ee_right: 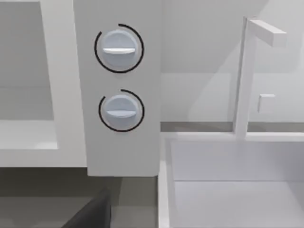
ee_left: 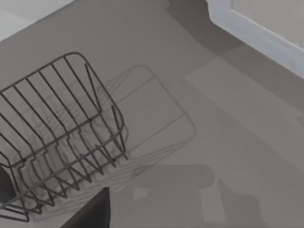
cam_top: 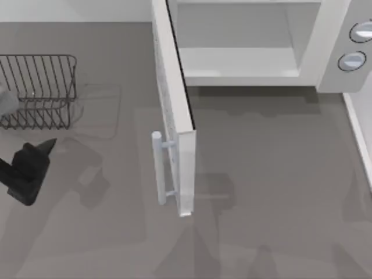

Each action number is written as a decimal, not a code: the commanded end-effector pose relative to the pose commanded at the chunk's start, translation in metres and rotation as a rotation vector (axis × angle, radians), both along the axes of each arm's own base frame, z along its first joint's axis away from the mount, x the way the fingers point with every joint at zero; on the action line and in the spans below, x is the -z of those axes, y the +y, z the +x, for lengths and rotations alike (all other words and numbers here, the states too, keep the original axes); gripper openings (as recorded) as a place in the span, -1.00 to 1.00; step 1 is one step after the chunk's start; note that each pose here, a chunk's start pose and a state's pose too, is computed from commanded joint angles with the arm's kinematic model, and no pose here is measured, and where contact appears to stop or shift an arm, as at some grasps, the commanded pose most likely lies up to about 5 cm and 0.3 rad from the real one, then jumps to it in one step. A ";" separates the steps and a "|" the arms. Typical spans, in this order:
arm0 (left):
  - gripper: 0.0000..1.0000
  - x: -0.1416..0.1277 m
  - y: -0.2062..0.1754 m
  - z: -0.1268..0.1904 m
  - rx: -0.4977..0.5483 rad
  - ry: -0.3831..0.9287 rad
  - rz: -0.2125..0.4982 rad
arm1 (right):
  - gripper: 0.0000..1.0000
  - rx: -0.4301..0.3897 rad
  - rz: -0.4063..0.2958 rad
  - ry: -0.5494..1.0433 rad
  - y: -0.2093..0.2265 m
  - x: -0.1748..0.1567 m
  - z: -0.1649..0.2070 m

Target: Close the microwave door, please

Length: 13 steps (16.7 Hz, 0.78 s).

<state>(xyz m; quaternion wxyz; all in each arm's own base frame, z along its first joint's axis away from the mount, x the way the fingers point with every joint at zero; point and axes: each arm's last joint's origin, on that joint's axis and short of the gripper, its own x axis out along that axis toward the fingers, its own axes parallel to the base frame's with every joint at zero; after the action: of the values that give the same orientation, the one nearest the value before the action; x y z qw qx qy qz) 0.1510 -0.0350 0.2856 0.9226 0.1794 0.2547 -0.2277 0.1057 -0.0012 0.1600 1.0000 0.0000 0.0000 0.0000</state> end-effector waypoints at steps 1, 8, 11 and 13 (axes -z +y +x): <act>1.00 -0.012 -0.005 0.010 0.057 0.047 0.033 | 1.00 0.000 0.000 0.000 0.000 0.000 0.000; 1.00 -0.072 -0.054 0.094 0.463 0.321 0.201 | 1.00 0.000 0.000 0.000 0.000 0.000 0.000; 1.00 -0.083 -0.075 0.126 0.607 0.388 0.233 | 1.00 0.000 0.000 0.000 0.000 0.000 0.000; 1.00 -0.087 -0.087 0.143 0.684 0.414 0.244 | 1.00 0.000 0.000 0.000 0.000 0.000 0.000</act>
<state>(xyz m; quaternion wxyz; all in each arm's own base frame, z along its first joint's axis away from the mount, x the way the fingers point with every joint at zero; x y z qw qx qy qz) 0.2937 -0.1223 0.3721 0.6949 0.3121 0.3858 -0.5204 0.1057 -0.0012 0.1600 1.0000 0.0000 0.0000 0.0000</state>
